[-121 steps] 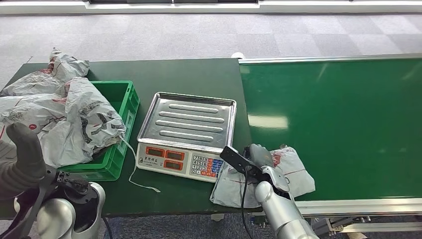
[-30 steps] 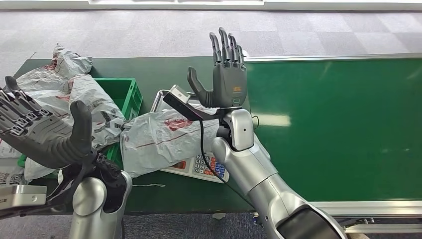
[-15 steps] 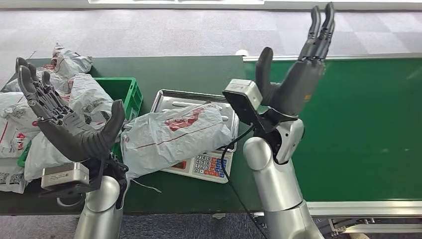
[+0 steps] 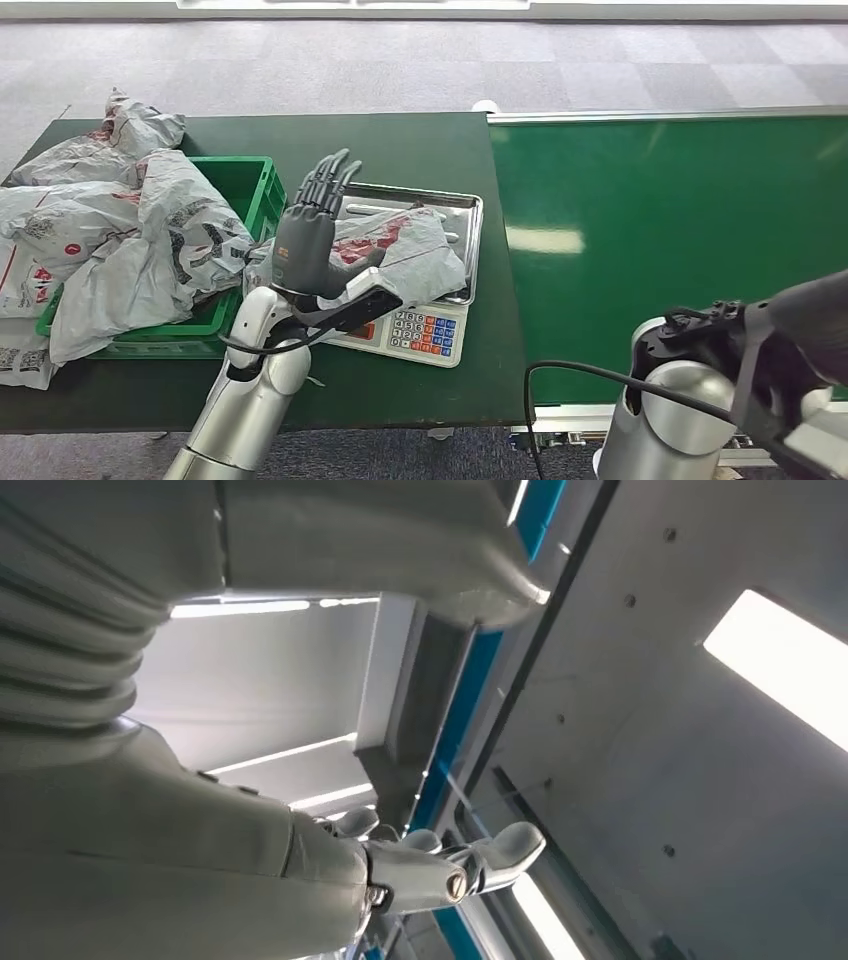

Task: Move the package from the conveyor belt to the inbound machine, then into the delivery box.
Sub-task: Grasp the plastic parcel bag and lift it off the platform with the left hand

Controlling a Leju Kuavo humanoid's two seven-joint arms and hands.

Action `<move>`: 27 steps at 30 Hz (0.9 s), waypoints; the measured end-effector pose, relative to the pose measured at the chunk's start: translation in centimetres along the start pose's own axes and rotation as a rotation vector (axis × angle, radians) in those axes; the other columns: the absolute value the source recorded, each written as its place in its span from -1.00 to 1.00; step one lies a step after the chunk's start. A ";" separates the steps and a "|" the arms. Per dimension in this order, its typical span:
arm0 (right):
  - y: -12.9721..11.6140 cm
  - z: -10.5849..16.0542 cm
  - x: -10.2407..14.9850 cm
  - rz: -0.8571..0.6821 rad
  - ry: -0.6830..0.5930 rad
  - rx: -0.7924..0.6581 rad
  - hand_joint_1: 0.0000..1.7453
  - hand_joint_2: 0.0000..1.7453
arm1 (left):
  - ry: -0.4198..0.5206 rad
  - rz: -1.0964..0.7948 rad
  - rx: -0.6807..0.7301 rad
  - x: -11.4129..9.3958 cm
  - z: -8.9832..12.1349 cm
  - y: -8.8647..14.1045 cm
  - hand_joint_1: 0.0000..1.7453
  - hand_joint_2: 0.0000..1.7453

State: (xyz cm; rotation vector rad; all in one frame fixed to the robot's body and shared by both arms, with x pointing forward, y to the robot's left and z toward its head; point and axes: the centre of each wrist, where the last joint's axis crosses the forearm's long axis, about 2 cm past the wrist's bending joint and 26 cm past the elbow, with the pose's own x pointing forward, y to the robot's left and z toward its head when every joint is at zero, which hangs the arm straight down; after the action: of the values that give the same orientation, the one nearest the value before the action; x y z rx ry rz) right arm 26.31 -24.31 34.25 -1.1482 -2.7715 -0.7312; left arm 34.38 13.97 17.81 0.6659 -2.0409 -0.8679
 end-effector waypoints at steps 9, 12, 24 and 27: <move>-0.8 -0.1 0.1 -0.020 -0.040 -0.029 -1.00 1.00 | 0.028 0.022 -0.395 -1.4 1.3 -3.8 -1.00 1.00; -0.7 0.2 -0.1 -0.017 -0.037 -0.014 -1.00 1.00 | 0.033 0.039 -0.474 -1.9 2.1 -4.5 -1.00 1.00; -0.4 1.0 -0.4 -0.007 -0.020 0.024 -1.00 1.00 | 0.041 0.036 -0.578 -2.8 3.0 -5.3 0.66 1.00; -0.3 1.2 -0.4 -0.004 -0.018 0.030 -1.00 1.00 | 0.040 0.030 -0.596 -2.9 3.2 -5.4 1.00 1.00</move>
State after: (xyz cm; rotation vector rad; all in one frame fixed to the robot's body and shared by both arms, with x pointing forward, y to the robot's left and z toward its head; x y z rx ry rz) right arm 26.52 -24.25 33.01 -1.1493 -2.7903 -0.6802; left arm 34.13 13.75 10.91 0.3139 -1.6245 -1.3505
